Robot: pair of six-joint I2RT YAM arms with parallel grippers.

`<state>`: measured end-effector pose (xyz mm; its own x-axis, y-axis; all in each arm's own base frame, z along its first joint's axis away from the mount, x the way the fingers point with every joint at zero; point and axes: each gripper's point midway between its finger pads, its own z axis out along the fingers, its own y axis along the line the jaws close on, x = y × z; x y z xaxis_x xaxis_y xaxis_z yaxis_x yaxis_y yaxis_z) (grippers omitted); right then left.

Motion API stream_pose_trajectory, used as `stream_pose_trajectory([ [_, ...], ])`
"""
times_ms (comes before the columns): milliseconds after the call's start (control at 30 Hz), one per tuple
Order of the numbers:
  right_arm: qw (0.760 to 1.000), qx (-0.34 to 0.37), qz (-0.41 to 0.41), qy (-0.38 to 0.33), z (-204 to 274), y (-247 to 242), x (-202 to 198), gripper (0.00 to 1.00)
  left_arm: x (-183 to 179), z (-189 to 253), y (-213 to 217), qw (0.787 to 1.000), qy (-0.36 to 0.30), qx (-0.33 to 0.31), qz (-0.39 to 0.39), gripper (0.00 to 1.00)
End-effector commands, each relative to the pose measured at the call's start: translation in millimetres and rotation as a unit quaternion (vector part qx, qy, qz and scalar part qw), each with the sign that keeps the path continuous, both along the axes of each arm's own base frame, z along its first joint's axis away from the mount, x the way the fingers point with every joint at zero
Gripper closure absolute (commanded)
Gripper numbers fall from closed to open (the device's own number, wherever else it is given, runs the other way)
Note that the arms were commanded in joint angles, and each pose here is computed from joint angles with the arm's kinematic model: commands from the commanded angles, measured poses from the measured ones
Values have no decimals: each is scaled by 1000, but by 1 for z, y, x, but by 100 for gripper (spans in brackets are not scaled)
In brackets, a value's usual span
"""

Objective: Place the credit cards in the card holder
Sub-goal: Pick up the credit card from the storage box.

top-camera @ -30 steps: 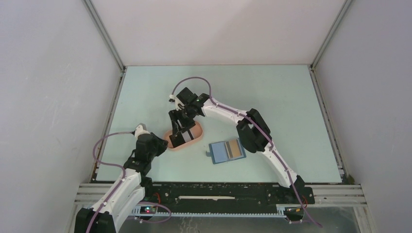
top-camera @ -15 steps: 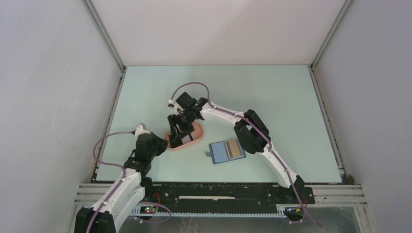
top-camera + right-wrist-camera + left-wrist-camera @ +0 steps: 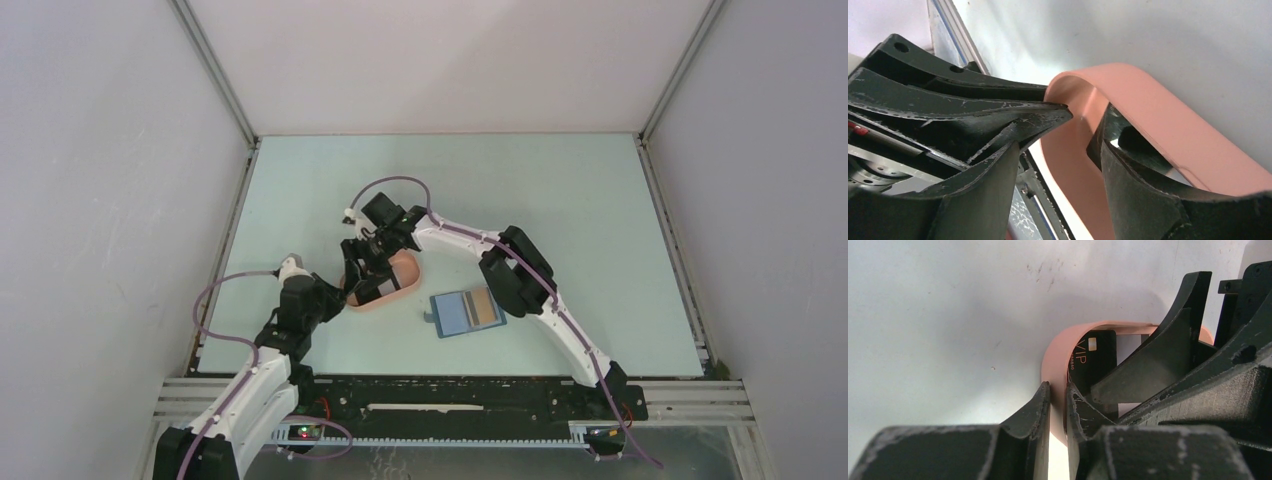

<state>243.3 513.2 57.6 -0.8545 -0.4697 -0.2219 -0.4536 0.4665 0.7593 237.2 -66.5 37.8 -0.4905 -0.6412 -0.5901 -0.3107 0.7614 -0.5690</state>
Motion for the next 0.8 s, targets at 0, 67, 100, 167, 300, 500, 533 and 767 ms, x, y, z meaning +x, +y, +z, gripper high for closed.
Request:
stream_pose_trajectory([
  [0,1000,21,1,15,6,5,0,30,1,4,-10,999,-17,-32,-12,96],
  [67,1000,9,0,-16,6,1,7,31,0,3,-8,999,-15,-28,-7,96],
  [100,999,4,0,-33,7,-1,11,31,0,3,-7,1000,-14,-26,-5,96],
  [167,998,0,-1,-67,14,-5,19,31,0,2,-5,1000,-13,-24,-1,98],
  [300,994,7,4,-111,37,-11,28,31,1,2,-5,1000,-16,-23,1,100],
  [500,983,35,44,-173,82,-23,24,31,7,12,-4,998,-58,-27,2,100],
  [533,980,42,56,-184,90,-26,23,31,8,15,-4,997,-68,-27,3,100],
  [767,956,97,128,-245,143,-52,15,31,22,44,-6,987,-153,-44,4,100],
])
